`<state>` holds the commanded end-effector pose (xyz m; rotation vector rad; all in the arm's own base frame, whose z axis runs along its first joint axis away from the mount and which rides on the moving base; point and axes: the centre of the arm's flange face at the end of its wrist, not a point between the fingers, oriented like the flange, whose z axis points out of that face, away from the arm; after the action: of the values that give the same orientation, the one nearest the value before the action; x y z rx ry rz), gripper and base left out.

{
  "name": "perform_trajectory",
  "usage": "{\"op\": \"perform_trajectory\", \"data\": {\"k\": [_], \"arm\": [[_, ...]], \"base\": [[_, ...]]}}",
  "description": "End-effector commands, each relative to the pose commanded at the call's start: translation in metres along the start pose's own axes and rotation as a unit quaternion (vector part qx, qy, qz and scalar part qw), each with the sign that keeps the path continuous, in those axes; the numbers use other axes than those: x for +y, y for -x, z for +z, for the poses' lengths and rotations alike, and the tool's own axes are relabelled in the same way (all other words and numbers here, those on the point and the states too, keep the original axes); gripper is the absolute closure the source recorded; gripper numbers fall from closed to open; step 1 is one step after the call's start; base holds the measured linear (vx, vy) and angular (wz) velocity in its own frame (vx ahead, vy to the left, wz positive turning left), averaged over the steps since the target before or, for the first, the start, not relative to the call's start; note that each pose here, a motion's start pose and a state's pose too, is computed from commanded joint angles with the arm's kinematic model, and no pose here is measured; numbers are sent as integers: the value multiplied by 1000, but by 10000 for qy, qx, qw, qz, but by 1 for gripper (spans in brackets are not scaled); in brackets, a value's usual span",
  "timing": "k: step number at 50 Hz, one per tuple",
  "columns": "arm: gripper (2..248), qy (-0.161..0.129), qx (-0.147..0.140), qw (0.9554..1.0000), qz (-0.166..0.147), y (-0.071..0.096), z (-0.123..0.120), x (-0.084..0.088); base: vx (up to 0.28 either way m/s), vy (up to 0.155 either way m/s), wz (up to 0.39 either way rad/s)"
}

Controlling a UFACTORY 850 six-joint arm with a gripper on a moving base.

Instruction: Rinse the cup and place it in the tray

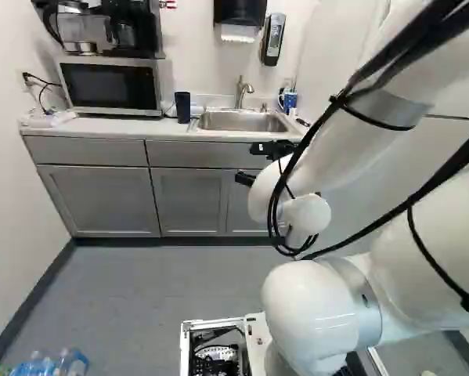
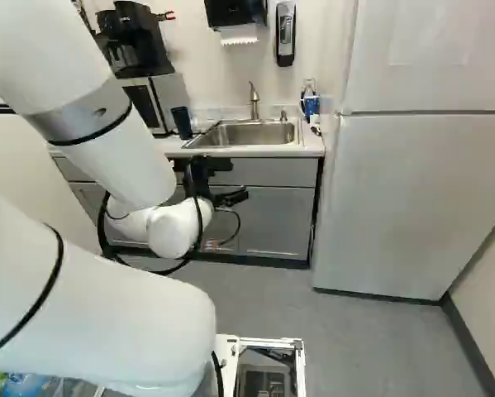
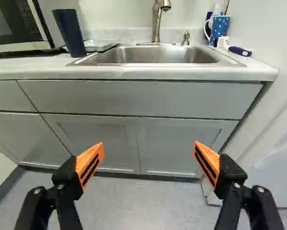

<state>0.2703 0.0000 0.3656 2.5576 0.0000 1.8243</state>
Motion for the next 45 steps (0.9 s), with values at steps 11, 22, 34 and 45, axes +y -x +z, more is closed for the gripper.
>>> {"op": "perform_trajectory", "data": {"k": [11, 22, 34, 45], "arm": [[3, 0, 0, 10000, 0, 0, 0, 0], [3, 0, 0, 10000, 0, 0, 0, 0], [3, 0, -5, 10000, 0, -1, 2, 0], [3, 0, -17, 10000, 0, -3, 7, 0]], "base": [[0, 0, 0], [0, 0, 0], [0, 0, 0], [0, 0, 0]]}}
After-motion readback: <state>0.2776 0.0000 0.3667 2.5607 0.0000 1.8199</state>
